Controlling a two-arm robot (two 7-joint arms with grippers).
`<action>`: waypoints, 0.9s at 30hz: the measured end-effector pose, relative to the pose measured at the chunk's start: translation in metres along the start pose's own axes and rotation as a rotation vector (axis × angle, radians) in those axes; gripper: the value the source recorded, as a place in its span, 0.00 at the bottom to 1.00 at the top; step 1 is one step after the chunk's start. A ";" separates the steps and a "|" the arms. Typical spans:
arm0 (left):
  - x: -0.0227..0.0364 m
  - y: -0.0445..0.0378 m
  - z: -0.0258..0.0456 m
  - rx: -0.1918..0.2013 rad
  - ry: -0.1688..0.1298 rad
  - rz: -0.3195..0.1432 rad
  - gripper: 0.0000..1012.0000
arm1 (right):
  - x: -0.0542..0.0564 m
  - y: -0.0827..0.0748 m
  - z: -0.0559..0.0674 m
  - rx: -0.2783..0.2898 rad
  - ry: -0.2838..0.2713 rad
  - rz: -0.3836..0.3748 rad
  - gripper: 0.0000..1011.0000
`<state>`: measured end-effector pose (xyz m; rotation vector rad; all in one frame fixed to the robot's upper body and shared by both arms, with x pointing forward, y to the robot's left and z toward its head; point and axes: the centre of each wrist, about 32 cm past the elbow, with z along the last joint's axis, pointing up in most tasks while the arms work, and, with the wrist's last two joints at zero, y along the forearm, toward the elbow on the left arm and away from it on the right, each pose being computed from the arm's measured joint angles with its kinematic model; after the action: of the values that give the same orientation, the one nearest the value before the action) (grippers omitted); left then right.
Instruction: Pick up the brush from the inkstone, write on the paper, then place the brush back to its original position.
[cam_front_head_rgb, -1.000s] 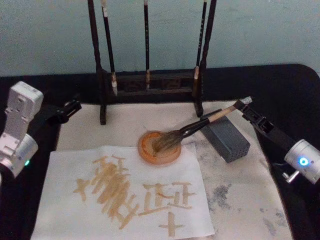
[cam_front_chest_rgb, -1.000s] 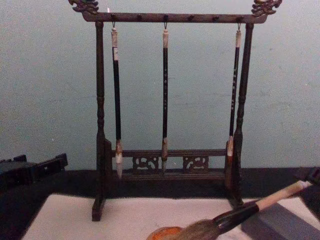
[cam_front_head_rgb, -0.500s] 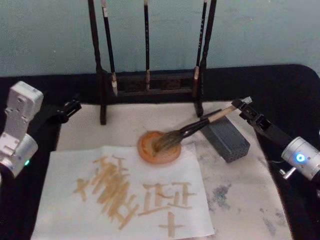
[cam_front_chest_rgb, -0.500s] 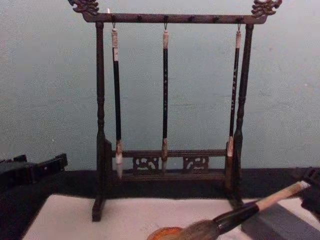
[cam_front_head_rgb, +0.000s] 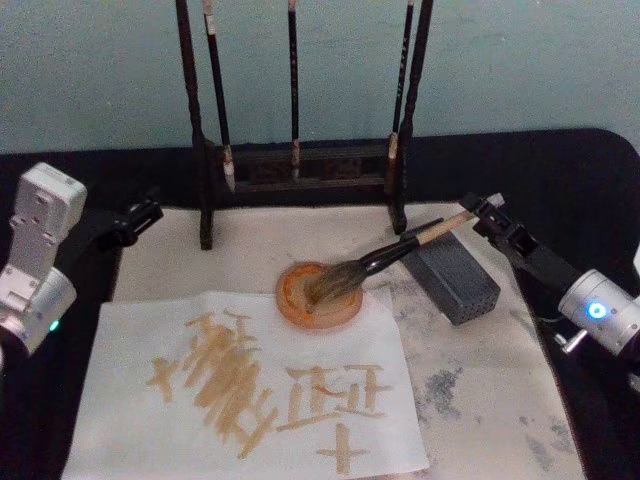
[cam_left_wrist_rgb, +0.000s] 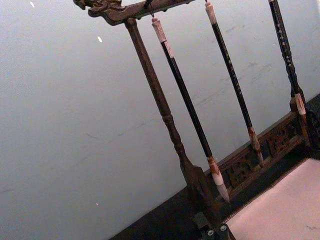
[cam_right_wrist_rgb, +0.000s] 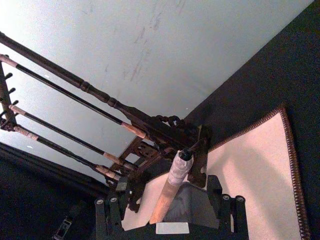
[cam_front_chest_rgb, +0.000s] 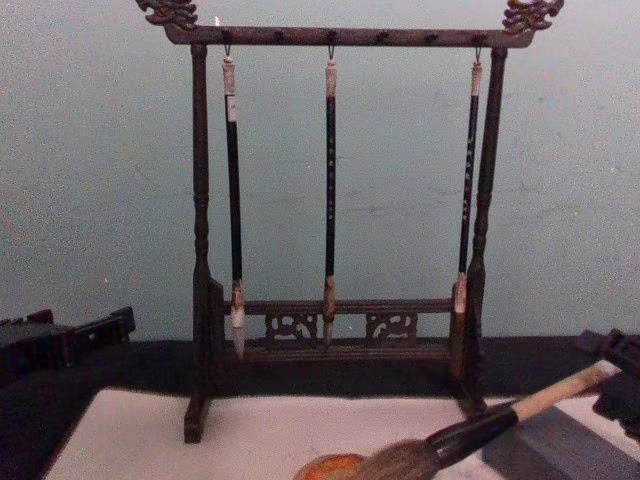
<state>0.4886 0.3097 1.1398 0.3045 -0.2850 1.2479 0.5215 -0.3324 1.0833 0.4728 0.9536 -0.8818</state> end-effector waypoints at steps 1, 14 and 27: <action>0.0000 0.0000 0.0000 0.000 0.000 0.000 0.99 | 0.000 0.000 0.000 0.000 0.002 0.001 0.99; 0.0000 0.0000 0.0000 0.000 0.000 0.000 0.99 | 0.004 0.005 0.000 -0.010 0.046 0.015 0.99; 0.0000 0.0000 0.0000 0.000 0.000 0.000 0.99 | 0.006 0.006 -0.001 -0.017 0.065 0.020 0.99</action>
<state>0.4886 0.3097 1.1398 0.3045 -0.2850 1.2479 0.5279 -0.3308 1.0777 0.4980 1.0134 -0.8437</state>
